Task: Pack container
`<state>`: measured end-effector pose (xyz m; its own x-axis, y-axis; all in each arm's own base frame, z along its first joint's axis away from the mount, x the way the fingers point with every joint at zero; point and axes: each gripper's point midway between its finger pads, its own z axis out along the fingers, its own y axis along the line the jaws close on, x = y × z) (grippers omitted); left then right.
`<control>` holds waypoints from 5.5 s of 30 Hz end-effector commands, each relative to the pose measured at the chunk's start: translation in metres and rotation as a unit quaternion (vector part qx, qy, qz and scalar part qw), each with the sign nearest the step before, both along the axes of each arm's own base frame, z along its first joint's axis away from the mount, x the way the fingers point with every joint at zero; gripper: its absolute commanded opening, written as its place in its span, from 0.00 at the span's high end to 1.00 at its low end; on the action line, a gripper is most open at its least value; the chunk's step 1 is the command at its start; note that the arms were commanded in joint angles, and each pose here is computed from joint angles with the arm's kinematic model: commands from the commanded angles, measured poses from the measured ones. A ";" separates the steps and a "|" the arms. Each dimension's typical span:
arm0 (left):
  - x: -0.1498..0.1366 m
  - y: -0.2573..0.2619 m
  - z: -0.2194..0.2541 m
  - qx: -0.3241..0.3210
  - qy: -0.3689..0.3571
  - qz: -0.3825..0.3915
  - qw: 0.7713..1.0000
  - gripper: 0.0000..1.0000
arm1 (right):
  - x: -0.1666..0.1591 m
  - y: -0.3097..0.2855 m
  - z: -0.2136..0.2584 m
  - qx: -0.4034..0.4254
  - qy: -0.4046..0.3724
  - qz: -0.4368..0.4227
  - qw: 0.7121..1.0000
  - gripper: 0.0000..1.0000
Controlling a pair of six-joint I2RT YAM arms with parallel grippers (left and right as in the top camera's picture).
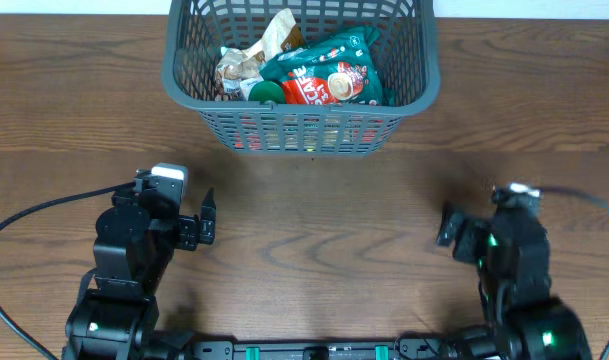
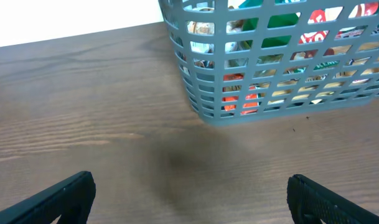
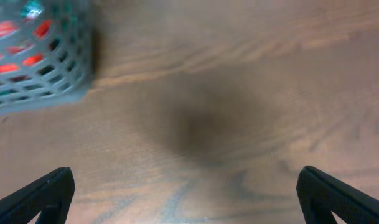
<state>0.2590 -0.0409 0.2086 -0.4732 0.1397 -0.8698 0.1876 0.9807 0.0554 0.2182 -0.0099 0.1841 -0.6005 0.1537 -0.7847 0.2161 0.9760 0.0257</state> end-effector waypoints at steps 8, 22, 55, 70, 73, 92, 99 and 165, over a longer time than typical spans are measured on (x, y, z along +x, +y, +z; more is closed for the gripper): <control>0.000 -0.002 0.002 -0.004 -0.004 -0.005 1.000 0.01 | 0.007 0.015 -0.037 0.002 -0.104 0.077 0.992 0.01; 0.000 -0.002 0.002 -0.004 -0.004 -0.005 1.000 0.02 | 0.014 0.032 -0.045 -0.061 -0.193 0.161 0.966 0.01; 0.000 -0.002 0.002 -0.004 -0.004 -0.005 1.000 0.01 | 0.014 0.029 -0.045 -0.051 -0.208 0.148 0.965 0.01; 0.000 -0.002 0.002 -0.004 -0.004 -0.005 1.000 0.02 | 0.014 0.029 -0.045 -0.051 -0.208 0.148 0.966 0.01; 0.000 -0.002 0.002 -0.003 -0.004 -0.006 1.000 0.01 | 0.014 0.029 -0.045 -0.051 -0.208 0.148 0.965 0.01; -0.047 -0.006 -0.042 -0.019 -0.075 -0.037 0.996 0.01 | 0.014 0.029 -0.045 -0.051 -0.208 0.148 0.965 0.01; -0.018 -0.006 -0.028 -0.031 -0.215 -0.025 0.976 0.02 | 0.014 0.029 -0.045 -0.051 -0.208 0.148 0.965 0.01; -0.022 -0.017 -0.069 -0.032 -0.182 -0.059 0.981 0.02 | 0.014 0.029 -0.045 -0.051 -0.208 0.148 0.965 0.01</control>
